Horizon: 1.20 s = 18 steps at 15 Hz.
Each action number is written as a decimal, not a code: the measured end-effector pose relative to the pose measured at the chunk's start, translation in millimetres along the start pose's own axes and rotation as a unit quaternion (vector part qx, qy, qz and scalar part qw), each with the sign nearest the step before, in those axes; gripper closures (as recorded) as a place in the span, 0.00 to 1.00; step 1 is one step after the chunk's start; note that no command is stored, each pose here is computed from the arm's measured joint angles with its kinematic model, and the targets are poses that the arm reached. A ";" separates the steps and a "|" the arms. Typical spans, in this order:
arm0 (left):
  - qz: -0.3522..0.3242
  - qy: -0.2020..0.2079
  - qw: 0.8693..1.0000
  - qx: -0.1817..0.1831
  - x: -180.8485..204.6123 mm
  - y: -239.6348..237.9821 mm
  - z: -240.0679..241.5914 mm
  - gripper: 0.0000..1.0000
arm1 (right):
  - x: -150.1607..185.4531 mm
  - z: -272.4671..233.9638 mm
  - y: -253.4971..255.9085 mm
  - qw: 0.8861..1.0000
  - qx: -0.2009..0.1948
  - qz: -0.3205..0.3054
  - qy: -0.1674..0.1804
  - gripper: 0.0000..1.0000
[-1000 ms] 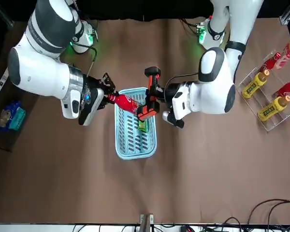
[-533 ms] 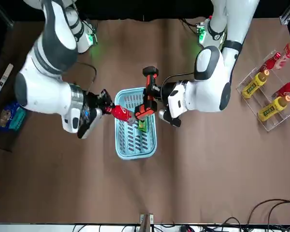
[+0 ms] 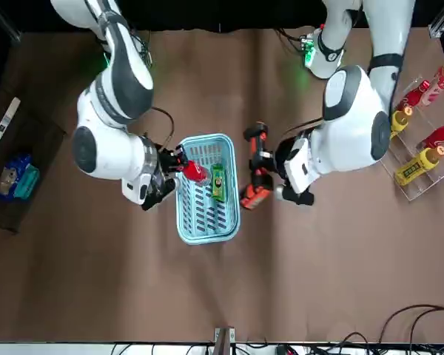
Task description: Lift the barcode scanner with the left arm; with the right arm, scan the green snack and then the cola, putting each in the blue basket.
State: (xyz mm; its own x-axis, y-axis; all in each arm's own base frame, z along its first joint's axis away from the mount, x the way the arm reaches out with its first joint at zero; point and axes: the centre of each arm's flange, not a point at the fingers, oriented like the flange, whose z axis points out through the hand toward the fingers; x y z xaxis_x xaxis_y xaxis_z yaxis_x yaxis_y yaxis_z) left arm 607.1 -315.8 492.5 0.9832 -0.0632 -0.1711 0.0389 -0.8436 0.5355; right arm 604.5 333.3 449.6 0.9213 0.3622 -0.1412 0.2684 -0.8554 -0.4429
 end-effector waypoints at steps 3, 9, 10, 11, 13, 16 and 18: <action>-0.039 0.006 0.995 0.090 6.7 -34.3 -4.9 0.63 | 1.9 32.6 -14.3 0.999 -0.023 0.043 -0.021 0.67; -0.105 0.002 0.971 0.216 39.9 -141.7 12.9 0.63 | 12.6 89.5 -20.9 0.992 -0.103 0.067 -0.024 0.67; -0.105 -0.006 0.965 0.239 44.6 -156.5 28.0 0.63 | 12.3 94.7 -24.0 0.991 -0.116 0.063 -0.024 0.67; -0.102 -0.016 0.960 0.261 49.2 -170.4 45.0 0.63 | 11.8 99.5 -27.3 0.990 -0.126 0.059 -0.024 0.67; -0.090 -0.031 0.947 0.307 59.7 -199.2 81.0 0.63 | 11.4 109.8 -33.3 0.988 -0.139 0.058 -0.024 0.67; -0.068 -0.048 0.939 0.333 71.7 -231.3 125.0 0.63 | 10.5 131.6 -41.5 0.986 -0.156 0.049 -0.032 0.67; -0.052 -0.057 0.939 0.336 75.7 -244.6 142.5 0.63 | 10.1 148.4 -46.0 0.984 -0.168 0.044 -0.037 0.67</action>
State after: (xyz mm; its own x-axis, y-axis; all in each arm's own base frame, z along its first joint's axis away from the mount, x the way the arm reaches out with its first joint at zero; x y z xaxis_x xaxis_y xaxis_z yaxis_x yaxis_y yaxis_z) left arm 646.6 -190.2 230.7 0.9531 0.0134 -0.3023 -0.0258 -0.9918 -0.1254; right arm 559.7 431.3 337.2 0.9253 0.2974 -0.2351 0.2789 -0.9541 -0.1095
